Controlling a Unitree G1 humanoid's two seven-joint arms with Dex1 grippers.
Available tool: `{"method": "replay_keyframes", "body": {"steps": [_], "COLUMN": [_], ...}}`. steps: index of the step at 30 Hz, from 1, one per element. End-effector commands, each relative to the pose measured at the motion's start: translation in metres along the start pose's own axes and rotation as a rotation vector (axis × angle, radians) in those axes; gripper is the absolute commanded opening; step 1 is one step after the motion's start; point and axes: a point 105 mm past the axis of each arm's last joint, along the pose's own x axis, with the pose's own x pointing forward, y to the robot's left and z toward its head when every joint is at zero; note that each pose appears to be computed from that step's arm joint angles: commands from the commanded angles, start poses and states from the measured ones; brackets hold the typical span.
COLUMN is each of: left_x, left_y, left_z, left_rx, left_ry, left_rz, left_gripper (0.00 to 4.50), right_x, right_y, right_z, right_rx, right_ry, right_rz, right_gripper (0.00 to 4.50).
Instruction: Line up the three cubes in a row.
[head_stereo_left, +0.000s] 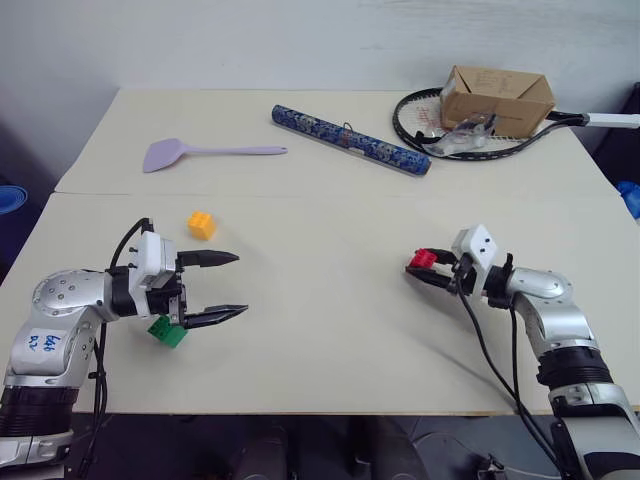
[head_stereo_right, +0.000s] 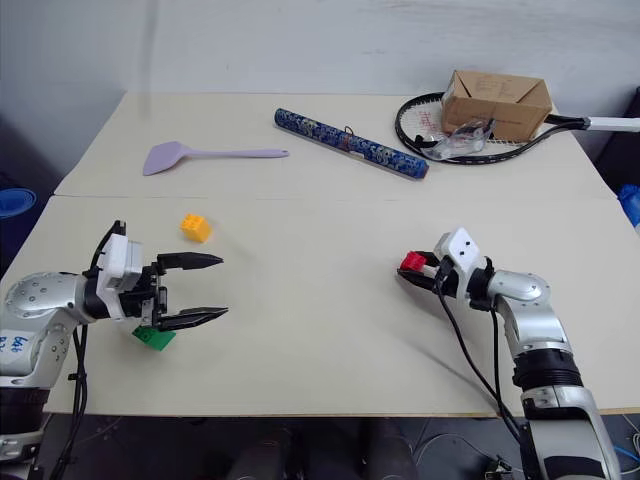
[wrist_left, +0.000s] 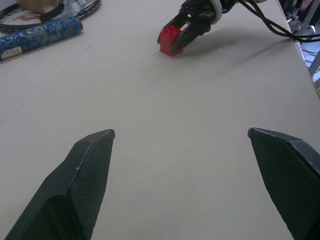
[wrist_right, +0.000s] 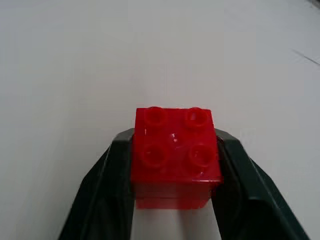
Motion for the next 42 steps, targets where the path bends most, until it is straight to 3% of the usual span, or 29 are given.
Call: {"method": "replay_keyframes", "body": {"steps": [1,4,7,14,23,27,32,36,42], "left_x": [-0.003,-0.001,0.001,0.0,-0.006,-0.007,-0.027,-0.061,-0.152], "left_y": [0.001,0.001,0.0,-0.006,-0.009,-0.008,-0.004,-0.002,-0.009], "left_z": [0.007,0.005,0.004,0.003,0.001,0.001,-0.003,-0.009,-0.035], "left_rx": [0.041,0.04,0.039,0.034,0.026,0.027,0.007,-0.05,-0.22], "left_ry": [-0.001,0.0,-0.004,-0.002,0.009,0.01,0.024,0.033,0.075], "left_rz": [0.006,0.0,-0.003,0.001,0.034,0.041,0.127,0.283,0.658], "left_gripper": [4.5,4.5,4.5,4.5,4.5,4.5,4.5,4.5,4.5], "right_x": [0.0,0.014,0.025,0.049,0.054,0.049,0.037,0.013,-0.028], "right_y": [0.013,0.055,0.07,0.077,0.073,0.077,0.075,0.07,0.057], "right_z": [0.023,0.025,0.022,0.022,0.033,0.038,0.069,0.076,0.069], "right_rx": [-0.079,-0.188,-0.217,-0.239,-0.191,-0.254,-0.302,-0.256,-0.192], "right_ry": [-0.08,0.02,0.07,0.055,-0.007,-0.038,-0.148,-0.168,-0.217], "right_rz": [0.127,0.458,0.587,0.603,0.522,0.555,0.549,0.508,0.291], "right_gripper": [1.51,1.51,1.51,1.51,1.51,2.76,4.43,4.47,4.47]}}
